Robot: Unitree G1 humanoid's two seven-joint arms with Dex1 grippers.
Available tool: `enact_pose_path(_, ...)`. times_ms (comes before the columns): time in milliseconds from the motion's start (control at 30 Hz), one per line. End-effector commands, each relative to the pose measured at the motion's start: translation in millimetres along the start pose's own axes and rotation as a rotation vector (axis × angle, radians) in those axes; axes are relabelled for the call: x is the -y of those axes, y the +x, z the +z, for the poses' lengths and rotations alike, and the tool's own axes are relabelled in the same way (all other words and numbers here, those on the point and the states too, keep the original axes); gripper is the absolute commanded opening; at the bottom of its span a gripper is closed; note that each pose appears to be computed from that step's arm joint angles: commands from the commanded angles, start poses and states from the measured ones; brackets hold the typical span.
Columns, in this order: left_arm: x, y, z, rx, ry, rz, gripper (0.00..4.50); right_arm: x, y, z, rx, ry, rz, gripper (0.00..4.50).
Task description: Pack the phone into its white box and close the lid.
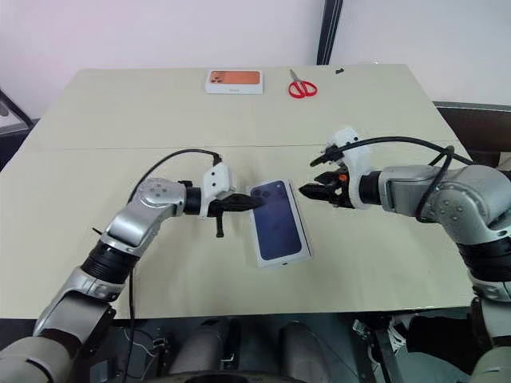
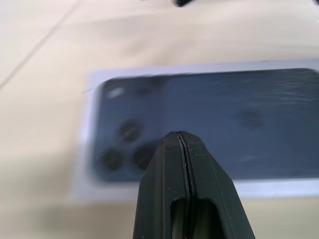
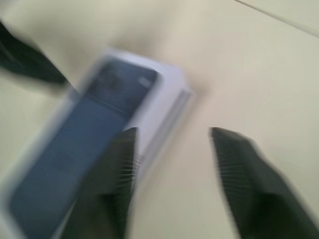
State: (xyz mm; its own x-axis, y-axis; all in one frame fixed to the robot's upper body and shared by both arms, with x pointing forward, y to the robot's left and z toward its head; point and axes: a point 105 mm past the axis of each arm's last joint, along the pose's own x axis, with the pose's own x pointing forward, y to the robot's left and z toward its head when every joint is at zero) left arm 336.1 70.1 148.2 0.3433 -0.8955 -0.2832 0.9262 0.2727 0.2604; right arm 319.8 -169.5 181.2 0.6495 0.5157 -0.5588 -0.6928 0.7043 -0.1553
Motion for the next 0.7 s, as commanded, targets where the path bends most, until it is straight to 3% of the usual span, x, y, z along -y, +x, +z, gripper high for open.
enact_pose_path(33,1.9,-23.7,7.8,0.002,0.038,-0.005,0.0,-9.3,-3.3,-1.2,-0.033,-0.306,0.029,0.34)
enact_pose_path(67,4.6,-27.9,3.6,-0.02,0.043,-0.017,0.0,-11.5,-3.0,-3.9,-0.048,-0.362,0.041,0.07)
enact_pose_path(267,17.7,-30.9,-13.3,-0.127,0.096,-0.097,0.0,-14.4,6.7,-13.7,-0.107,-0.571,0.059,0.07)
enact_pose_path(700,34.4,13.4,-18.3,-0.214,0.246,-0.224,0.0,-23.7,19.5,-12.8,-0.114,-0.68,0.074,0.07)
